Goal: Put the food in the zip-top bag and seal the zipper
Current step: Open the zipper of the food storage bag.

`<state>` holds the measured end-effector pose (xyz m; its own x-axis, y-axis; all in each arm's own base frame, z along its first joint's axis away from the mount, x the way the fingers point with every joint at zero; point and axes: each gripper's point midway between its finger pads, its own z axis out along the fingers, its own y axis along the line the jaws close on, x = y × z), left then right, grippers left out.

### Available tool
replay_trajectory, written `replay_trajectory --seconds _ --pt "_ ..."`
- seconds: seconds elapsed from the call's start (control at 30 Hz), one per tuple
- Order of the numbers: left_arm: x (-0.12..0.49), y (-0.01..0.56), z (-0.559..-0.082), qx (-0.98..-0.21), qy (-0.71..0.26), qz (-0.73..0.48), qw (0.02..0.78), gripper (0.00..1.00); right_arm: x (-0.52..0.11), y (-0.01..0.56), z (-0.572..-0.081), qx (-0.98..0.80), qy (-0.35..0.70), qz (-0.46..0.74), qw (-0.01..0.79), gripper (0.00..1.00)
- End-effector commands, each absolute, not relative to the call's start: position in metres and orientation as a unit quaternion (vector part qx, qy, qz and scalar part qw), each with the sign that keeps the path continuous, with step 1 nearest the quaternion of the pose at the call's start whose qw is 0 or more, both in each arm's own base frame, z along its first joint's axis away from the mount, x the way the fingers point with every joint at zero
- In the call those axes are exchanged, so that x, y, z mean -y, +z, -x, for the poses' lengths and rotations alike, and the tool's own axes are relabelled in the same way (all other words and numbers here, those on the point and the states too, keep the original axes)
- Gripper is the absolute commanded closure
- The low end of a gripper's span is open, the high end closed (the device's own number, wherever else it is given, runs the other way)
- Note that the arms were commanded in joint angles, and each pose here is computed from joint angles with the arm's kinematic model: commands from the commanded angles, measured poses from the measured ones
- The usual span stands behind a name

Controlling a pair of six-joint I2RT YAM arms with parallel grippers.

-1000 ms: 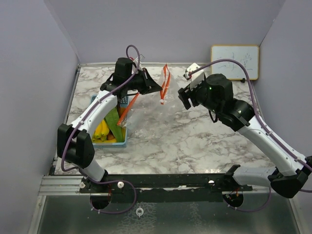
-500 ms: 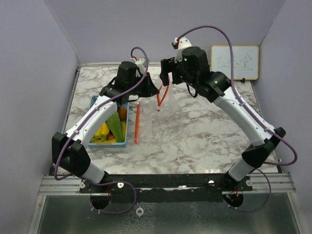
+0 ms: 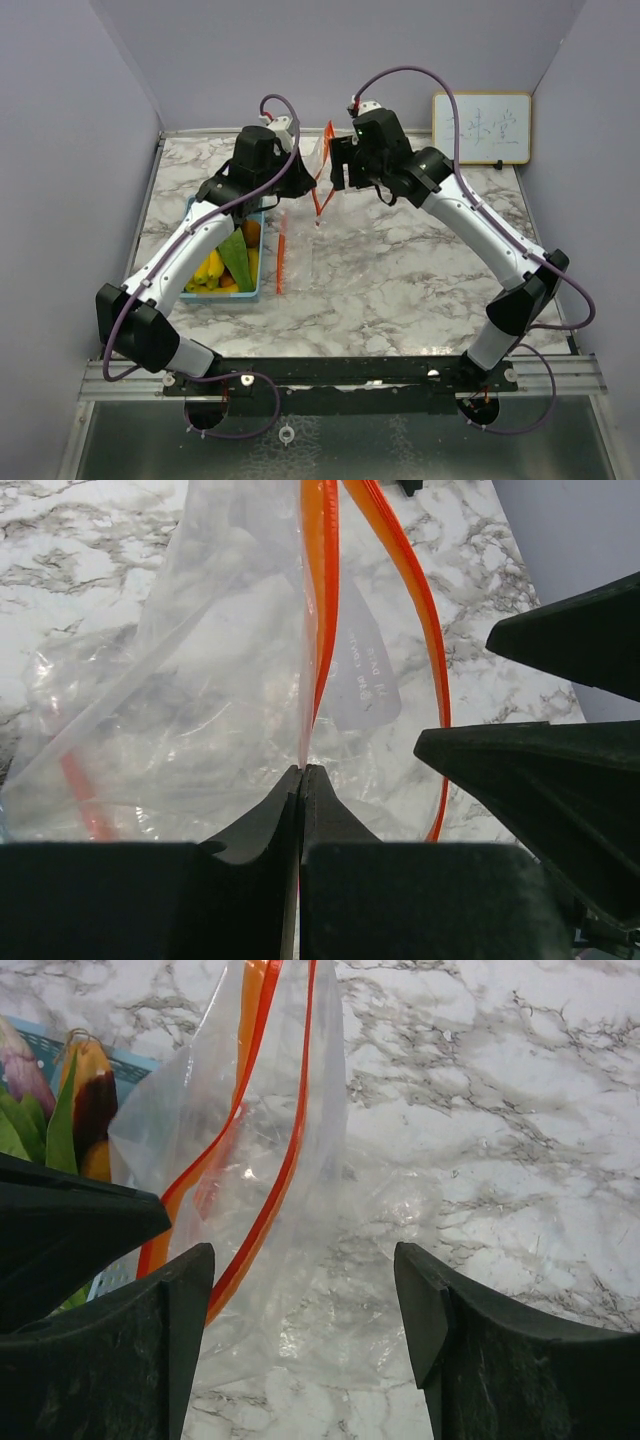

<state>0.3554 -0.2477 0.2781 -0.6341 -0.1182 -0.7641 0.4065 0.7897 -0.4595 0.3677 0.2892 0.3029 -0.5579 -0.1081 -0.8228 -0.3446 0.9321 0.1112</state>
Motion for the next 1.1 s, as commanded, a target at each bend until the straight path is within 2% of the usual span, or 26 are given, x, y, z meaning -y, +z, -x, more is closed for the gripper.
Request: replay_trajectory --seconds 0.0,0.2,0.27,0.3,0.37,0.4,0.47,0.7,0.8,0.9,1.07 --pt "0.243 0.3 -0.351 -0.832 -0.314 -0.09 0.449 1.0 -0.288 0.298 -0.364 -0.875 0.134 0.113 0.451 0.29" --pt "0.254 0.311 -0.343 -0.813 -0.356 -0.099 0.449 1.0 -0.298 0.279 -0.374 -0.877 0.137 0.11 0.448 0.31" --pt "0.26 0.317 -0.339 -0.804 -0.377 -0.104 0.448 1.0 -0.299 0.275 -0.376 -0.877 0.136 0.108 0.449 0.35" --pt "0.262 0.312 -0.335 -0.803 -0.387 -0.107 0.44 1.0 -0.299 0.273 -0.377 -0.876 0.135 0.108 0.449 0.43" --pt "0.261 0.307 -0.33 -0.806 -0.389 -0.105 0.434 1.0 -0.295 0.274 -0.378 -0.875 0.128 0.102 0.455 0.71" --pt "0.258 0.303 -0.33 -0.81 -0.381 -0.101 0.434 1.0 -0.29 0.276 -0.378 -0.875 0.119 0.098 0.459 0.81" --pt "0.246 0.295 -0.332 -0.823 -0.35 -0.088 0.439 1.0 -0.276 0.281 -0.378 -0.872 0.092 0.093 0.473 0.91" --pt "0.161 0.264 -0.356 -0.876 -0.146 0.067 0.454 1.0 -0.202 0.287 -0.372 -0.856 -0.059 0.063 0.51 0.98" --pt "0.138 0.269 -0.359 -0.873 -0.1 0.135 0.457 1.0 -0.18 0.293 -0.37 -0.841 -0.097 0.042 0.53 0.98" --pt "0.152 0.281 -0.362 -0.862 -0.146 0.137 0.466 0.99 -0.191 0.299 -0.371 -0.834 -0.064 0.053 0.545 0.98" --pt "0.211 0.299 -0.36 -0.824 -0.312 0.082 0.465 0.75 -0.244 0.319 -0.369 -0.806 0.079 0.121 0.574 0.98"
